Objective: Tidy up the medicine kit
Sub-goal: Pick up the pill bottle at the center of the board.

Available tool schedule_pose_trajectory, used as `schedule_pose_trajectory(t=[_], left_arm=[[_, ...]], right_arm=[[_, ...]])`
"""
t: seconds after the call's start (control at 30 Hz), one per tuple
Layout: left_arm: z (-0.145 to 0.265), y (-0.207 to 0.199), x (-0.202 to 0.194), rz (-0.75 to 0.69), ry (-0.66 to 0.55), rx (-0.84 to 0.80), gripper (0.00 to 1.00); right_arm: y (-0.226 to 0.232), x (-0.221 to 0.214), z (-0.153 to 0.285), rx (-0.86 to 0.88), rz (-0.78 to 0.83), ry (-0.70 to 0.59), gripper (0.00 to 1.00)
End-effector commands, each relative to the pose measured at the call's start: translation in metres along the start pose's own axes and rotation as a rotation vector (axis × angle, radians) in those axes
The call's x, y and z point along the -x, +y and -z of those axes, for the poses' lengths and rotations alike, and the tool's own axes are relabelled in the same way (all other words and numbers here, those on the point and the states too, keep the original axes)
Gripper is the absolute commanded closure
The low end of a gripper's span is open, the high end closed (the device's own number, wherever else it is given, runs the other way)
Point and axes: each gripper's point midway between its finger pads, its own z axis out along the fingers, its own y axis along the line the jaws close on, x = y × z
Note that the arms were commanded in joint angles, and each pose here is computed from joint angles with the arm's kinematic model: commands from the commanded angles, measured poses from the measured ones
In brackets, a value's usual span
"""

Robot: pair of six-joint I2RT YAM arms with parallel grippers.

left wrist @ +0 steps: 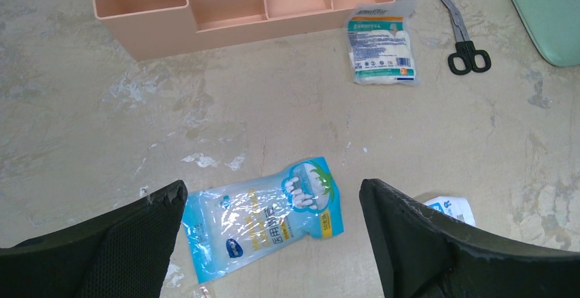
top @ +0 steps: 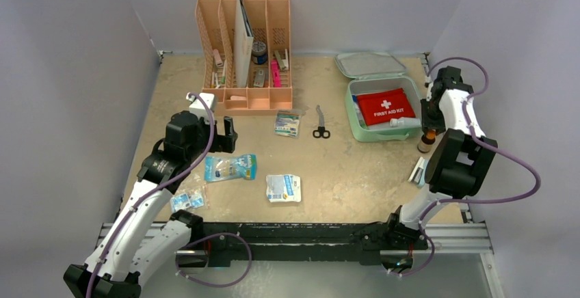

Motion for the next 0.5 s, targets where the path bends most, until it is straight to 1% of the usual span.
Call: schedule_pose_trajectory(t=[0.0,0.07,0.2,0.27,0.33,0.47], left_arm=[[0.000,-0.004,0.005,-0.007,-0.024,-0.019,0.04],[-0.001,-0.005,0.004,-0.007,-0.018,-0.024,0.04],[-0.001,-0.008,0.005,-0.009,-0.020,-0.037,0.04],[0.000,-0.008,0.006,-0.009,-0.025,-0.038,0.04],[0.000,-0.008,0.006,-0.007,-0.027,-0.038,0.04],[-0.001,-0.011,0.004,-0.009,-0.014,-0.051,0.04]], right_arm=[[-0.022,-0.001,0.033,-0.101,-0.030,-0.011,0.98],[-0.027,-0.003,0.043,-0.129,-0.038,-0.002,1.00],[-0.041,-0.006,0.068,-0.195,-0.066,0.006,1.00],[-0.041,-0.005,0.082,-0.196,-0.092,-0.007,1.00],[-0.035,-0.001,0.094,-0.167,-0.112,-0.038,1.00],[-0.024,0.014,0.129,-0.128,-0.142,-0.142,1.00]])
